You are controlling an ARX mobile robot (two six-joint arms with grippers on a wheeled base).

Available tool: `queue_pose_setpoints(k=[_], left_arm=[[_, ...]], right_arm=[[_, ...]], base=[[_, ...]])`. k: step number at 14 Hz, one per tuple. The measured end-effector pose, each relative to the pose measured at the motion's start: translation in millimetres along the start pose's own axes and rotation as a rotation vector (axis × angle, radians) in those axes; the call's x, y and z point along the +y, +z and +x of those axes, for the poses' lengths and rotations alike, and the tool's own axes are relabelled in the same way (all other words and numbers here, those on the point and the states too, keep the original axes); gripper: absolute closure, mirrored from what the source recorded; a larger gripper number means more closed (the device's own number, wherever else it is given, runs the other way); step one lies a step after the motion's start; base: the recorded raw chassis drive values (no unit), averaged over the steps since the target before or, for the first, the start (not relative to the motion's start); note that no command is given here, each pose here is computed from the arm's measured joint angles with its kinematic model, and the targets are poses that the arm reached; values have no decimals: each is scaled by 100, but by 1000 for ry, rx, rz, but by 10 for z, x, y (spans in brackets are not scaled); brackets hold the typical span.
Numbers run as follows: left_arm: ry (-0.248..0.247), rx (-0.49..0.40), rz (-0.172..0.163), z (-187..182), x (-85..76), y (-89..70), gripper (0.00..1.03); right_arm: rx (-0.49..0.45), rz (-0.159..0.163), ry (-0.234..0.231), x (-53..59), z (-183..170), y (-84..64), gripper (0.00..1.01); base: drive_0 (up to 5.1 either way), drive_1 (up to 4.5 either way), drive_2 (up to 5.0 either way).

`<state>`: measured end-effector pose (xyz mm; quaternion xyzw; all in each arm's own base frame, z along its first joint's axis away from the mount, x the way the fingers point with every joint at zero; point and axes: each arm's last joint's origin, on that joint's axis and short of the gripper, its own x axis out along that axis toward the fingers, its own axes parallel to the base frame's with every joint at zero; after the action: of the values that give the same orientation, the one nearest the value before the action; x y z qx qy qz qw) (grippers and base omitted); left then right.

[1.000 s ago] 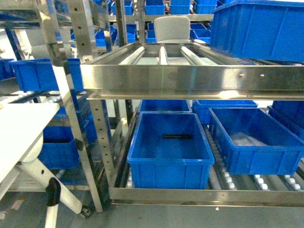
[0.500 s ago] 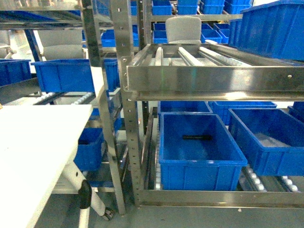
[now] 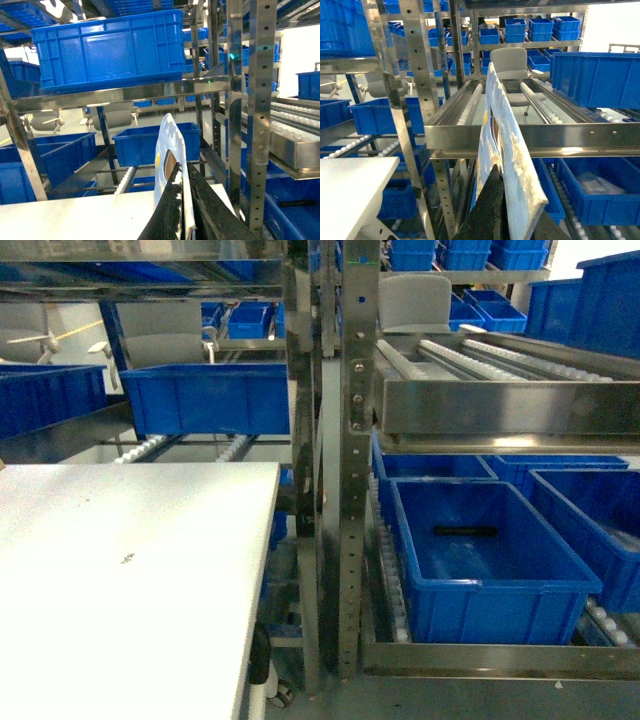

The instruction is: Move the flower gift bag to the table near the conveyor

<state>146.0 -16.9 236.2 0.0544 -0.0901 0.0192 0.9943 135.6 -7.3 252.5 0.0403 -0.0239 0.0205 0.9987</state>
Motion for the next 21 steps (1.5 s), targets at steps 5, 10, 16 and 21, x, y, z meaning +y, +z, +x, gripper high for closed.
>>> queue_pose_setpoints(k=[5,10,16,21], left_arm=[[0,1,0,0,0,-1,101],[0,-1,0,0,0,1,101],[0,0,0,0,0,0,101],[0,-1,0,1,0,1,101]], right_arm=[[-1,0,0,0,-1,1,99],[-3,0,0,0,-1,3,99],[-1,0,0,0,-1,1,99],[-2,0,0,0,-1,2,99]], base=[[-493,248,248],[-486,313,166],[-465,383,99],[-477,345,131]])
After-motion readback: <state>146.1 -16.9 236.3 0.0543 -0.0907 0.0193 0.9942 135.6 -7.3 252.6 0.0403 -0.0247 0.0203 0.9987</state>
